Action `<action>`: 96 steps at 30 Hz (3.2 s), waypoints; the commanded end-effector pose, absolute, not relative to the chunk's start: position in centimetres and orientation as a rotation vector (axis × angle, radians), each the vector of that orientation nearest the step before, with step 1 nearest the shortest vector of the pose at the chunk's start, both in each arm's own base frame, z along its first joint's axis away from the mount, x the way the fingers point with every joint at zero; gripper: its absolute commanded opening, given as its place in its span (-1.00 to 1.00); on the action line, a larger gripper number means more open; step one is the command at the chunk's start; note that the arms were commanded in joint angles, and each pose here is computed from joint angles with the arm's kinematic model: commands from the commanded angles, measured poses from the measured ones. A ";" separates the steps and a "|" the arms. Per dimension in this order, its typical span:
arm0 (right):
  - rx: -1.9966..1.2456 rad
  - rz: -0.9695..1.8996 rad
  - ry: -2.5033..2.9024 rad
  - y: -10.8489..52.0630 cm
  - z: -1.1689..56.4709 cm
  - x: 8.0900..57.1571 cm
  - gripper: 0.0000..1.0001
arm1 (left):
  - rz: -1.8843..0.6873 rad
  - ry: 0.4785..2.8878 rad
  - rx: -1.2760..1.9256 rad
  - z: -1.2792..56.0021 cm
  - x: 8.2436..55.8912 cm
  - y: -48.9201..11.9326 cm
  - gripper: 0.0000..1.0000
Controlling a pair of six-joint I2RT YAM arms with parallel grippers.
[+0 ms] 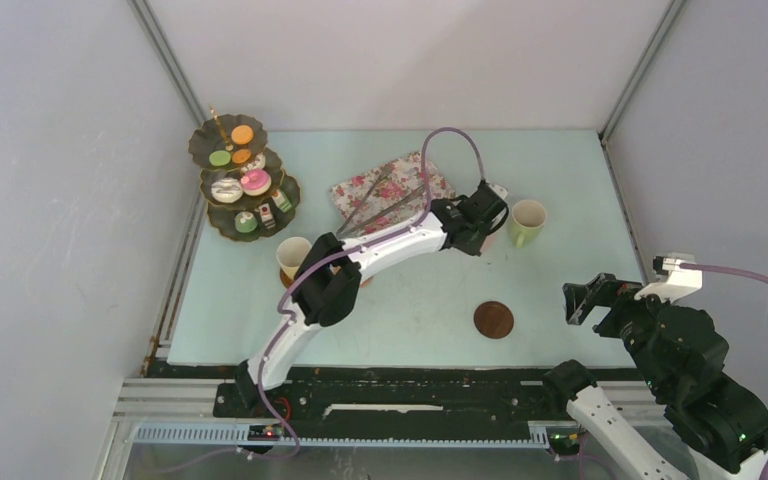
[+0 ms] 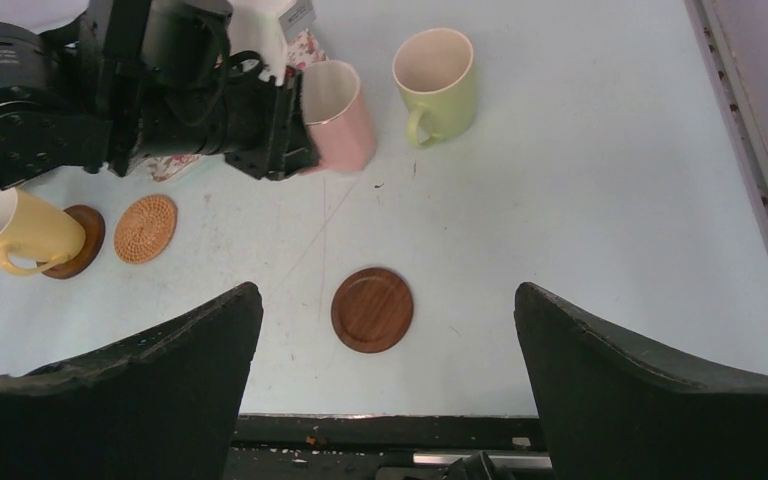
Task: Serve the afternoon tea
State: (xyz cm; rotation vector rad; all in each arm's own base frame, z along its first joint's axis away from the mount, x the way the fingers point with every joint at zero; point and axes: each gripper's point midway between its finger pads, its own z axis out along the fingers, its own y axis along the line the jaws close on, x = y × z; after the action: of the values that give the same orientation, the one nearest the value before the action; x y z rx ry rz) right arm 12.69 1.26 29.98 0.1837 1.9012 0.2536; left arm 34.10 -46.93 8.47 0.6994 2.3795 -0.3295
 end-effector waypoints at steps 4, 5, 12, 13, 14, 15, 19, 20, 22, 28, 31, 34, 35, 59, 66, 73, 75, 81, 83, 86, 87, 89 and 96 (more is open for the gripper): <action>0.171 0.285 1.866 1.7 31.3 12.9 0.99 | -0.137 2.246 0.563 18.8 33.6 -37.7 -1.00; 0.170 0.288 1.868 1.7 31.3 12.9 1.00 | -0.103 2.240 0.537 19.3 33.2 -36.0 -1.00; 0.149 0.310 1.889 2.6 31.2 13.3 0.99 | 0.045 2.218 0.276 19.8 29.4 -24.7 -1.00; 0.146 0.313 1.892 2.7 31.2 13.4 1.00 | 0.041 2.214 0.232 19.6 29.0 -23.5 -1.00; 0.145 0.317 1.891 2.7 31.3 13.4 0.99 | 0.036 2.216 0.187 19.0 28.6 -22.4 -1.00; 0.143 0.318 1.895 2.8 31.2 13.4 0.99 | 0.016 2.217 0.142 18.7 28.3 -21.4 -1.00; 0.136 0.330 1.902 3.2 31.1 13.6 0.99 | -0.066 2.153 -0.015 18.1 28.0 -18.9 -1.00; 0.137 0.333 1.903 3.2 31.1 13.6 0.99 | -0.103 2.117 -0.023 18.3 28.1 -18.9 -1.00; 0.140 0.339 1.906 3.3 31.0 13.5 0.99 | -0.158 2.062 -0.038 18.3 28.3 -18.9 -1.00; 0.152 0.356 1.906 3.5 31.1 13.6 0.98 | -0.130 2.104 -0.066 15.6 29.5 -18.5 -1.00; 0.160 0.362 1.906 3.5 31.1 13.5 0.97 | -0.127 2.142 -0.031 14.2 29.8 -19.3 -1.00; 0.167 0.363 1.908 3.4 31.0 13.4 0.97 | -0.133 2.170 -0.020 13.3 29.9 -19.8 -1.00; 0.168 0.360 1.909 3.4 30.9 13.4 0.97 | -0.141 2.176 -0.022 13.1 29.9 -20.0 -1.00; 0.117 0.326 1.970 3.8 29.5 13.9 1.00 | -0.101 2.253 -0.073 11.1 28.1 -18.5 -0.37; 0.045 0.377 2.078 6.0 27.3 14.4 0.99 | -0.157 2.213 -0.078 13.9 27.3 -18.6 0.26; 0.000 0.524 2.477 11.5 19.3 14.6 0.95 | -0.312 2.110 -0.069 20.2 26.6 -18.9 0.51; 0.032 0.556 2.581 12.9 17.1 14.5 0.91 | -0.385 2.065 -0.049 22.6 26.2 -19.3 0.56; 0.101 0.513 2.700 14.9 13.0 15.9 0.88 | -0.591 1.950 -0.006 28.3 24.8 -20.4 0.65; 0.120 0.486 2.704 15.2 11.9 16.7 0.87 | -0.620 1.932 -0.004 29.3 24.3 -20.3 0.66; 0.124 0.460 2.688 15.6 11.3 18.1 0.78 | -0.657 1.918 0.014 30.3 23.5 -20.1 0.66; 0.135 0.440 2.673 15.3 11.6 18.5 0.77 | -0.670 1.921 0.043 30.5 23.2 -20.3 0.66; 0.168 0.426 2.612 14.7 12.8 19.3 0.79 | -0.682 1.946 0.114 30.4 22.7 -21.0 0.65; 0.229 0.550 2.150 11.1 24.2 19.5 0.81 | -0.908 2.023 0.475 26.6 19.4 -30.4 0.61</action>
State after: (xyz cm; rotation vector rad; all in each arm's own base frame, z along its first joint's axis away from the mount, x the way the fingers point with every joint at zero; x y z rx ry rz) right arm 18.38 12.90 15.11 0.2082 2.5234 0.4646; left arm 22.15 -24.12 27.96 0.2019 2.0145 -0.7358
